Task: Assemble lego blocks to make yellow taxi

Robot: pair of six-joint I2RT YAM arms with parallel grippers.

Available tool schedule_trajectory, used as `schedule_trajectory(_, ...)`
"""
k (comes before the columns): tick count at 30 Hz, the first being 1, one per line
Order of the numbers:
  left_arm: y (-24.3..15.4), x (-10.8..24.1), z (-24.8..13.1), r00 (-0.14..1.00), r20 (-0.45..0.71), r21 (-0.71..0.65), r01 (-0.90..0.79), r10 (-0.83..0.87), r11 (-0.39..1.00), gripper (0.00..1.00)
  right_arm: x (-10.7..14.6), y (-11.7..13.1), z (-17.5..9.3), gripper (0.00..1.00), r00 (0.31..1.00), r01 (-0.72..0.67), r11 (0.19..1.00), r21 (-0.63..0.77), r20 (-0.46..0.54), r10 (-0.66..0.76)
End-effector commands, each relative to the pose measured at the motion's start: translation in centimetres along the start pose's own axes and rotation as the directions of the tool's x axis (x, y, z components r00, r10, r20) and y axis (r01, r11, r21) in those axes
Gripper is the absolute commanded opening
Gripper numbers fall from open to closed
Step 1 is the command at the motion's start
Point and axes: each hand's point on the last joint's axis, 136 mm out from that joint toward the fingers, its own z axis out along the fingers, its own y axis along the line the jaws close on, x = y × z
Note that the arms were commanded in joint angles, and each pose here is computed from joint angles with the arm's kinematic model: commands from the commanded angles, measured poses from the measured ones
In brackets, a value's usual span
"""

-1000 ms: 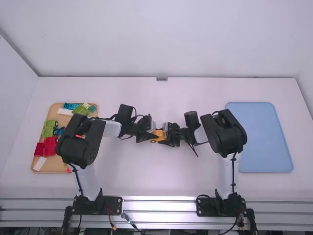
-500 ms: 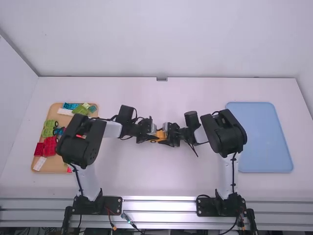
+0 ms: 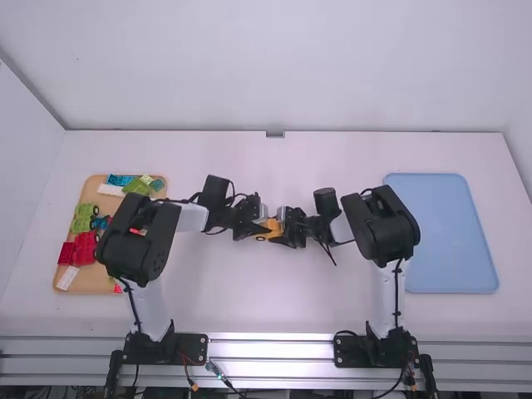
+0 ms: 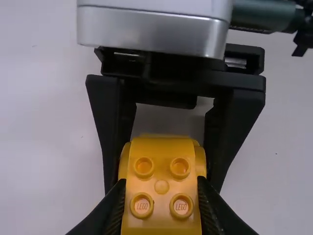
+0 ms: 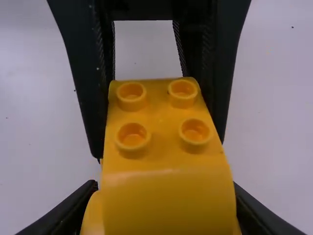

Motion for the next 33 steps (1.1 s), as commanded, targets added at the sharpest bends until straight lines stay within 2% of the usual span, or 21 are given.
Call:
schedule_trajectory(1, -0.3, 5.7, 0.4, 0.969, -0.214, -0.063, 0.113, -0.124, 0.992, 0.02, 0.9, 0.5, 0.4, 0.54, 0.999, -0.029, 1.000, -0.013, -0.016, 0.028)
schedule_trajectory(16, 0.0, 8.1, -0.6, 0.929, -0.347, -0.092, 0.104, -0.130, 0.990, 0.02, 0.9, 0.5, 0.3, 0.54, 0.999, -0.029, 1.000, -0.012, -0.016, 0.029)
schedule_trajectory(23, 0.1, 6.6, -1.5, 0.922, -0.369, -0.064, 0.103, -0.119, 0.993, 0.02, 0.9, 0.5, 0.3, 0.53, 0.999, -0.029, 1.000, -0.012, -0.016, 0.029)
schedule_trajectory(27, -0.1, 6.0, -1.9, 0.933, -0.346, -0.036, 0.091, -0.098, 0.995, 0.02, 0.9, 0.5, 0.3, 0.54, 0.999, -0.029, 1.000, -0.012, -0.016, 0.029)
schedule_trajectory(33, -0.2, 5.3, -1.9, 0.967, -0.231, -0.036, 0.104, -0.110, 0.994, 0.02, 1.0, 0.3, 0.2, 0.54, 0.999, -0.030, 1.000, -0.009, -0.016, 0.030)
